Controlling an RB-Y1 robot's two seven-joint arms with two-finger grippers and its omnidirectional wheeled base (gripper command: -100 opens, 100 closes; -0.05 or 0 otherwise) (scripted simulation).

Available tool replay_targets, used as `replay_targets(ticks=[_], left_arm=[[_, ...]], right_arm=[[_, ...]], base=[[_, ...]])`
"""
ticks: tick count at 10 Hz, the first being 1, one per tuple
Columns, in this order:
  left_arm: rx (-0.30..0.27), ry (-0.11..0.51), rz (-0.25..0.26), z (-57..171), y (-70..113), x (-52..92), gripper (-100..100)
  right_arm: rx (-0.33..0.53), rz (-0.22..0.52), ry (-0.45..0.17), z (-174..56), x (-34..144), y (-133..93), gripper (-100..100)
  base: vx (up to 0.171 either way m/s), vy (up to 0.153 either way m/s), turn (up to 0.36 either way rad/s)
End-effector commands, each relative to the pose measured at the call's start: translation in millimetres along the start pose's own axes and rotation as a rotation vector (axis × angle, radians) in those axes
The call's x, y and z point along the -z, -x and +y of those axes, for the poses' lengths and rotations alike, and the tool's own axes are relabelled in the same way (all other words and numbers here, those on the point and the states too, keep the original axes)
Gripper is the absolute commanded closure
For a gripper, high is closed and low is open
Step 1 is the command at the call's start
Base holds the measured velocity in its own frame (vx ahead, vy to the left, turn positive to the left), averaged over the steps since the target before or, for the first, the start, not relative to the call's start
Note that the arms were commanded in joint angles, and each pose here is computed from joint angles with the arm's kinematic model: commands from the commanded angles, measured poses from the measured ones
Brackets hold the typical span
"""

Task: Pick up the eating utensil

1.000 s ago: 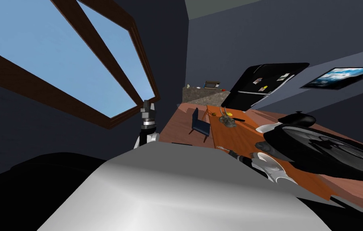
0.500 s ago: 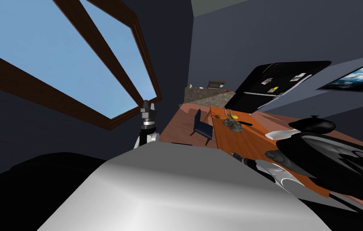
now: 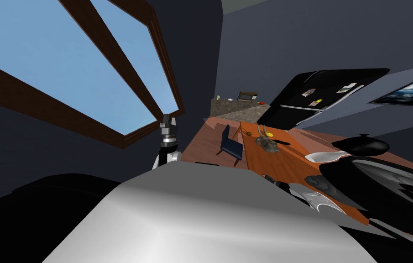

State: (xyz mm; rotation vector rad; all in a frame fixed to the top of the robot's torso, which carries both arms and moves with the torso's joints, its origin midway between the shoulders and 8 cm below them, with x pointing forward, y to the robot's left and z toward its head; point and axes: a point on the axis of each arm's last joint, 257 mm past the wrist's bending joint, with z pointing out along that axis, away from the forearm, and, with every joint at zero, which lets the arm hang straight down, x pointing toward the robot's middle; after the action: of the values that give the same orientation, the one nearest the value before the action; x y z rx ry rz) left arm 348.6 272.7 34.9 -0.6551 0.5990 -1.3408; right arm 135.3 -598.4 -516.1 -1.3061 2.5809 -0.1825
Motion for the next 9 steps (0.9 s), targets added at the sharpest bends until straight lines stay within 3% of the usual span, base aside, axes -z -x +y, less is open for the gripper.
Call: replay_targets(ticks=[1, 3, 4, 8, 9], left_arm=[[0.0, 0.0, 0.0, 0.0, 0.0, 0.0, 0], [0.0, 0.0, 0.0, 0.0, 0.0, 0.0, 0], [0.0, 0.0, 0.0, 0.0, 0.0, 0.0, 0], [0.0, 0.0, 0.0, 0.0, 0.0, 0.0, 0], [0.0, 0.0, 0.0, 0.0, 0.0, 0.0, 0]], right_arm=[[-0.002, 0.002, -0.002, 2.2, -4.3, -0.7, -100], [-0.006, 0.002, -0.002, 6.1, -7.6, 0.8, -100], [-0.006, 0.003, -0.002, 6.5, -8.2, 0.9, 100], [-0.001, 0.003, -0.001, 6.8, -8.1, 0.9, 100], [-0.001, 0.003, -0.001, 6.5, -8.1, 0.9, 0]], base=[[0.006, -0.045, 0.021], [0.001, -0.031, 0.026], [0.0, 0.0, 0.0], [0.0, 0.0, 0.0], [0.0, 0.0, 0.0]])
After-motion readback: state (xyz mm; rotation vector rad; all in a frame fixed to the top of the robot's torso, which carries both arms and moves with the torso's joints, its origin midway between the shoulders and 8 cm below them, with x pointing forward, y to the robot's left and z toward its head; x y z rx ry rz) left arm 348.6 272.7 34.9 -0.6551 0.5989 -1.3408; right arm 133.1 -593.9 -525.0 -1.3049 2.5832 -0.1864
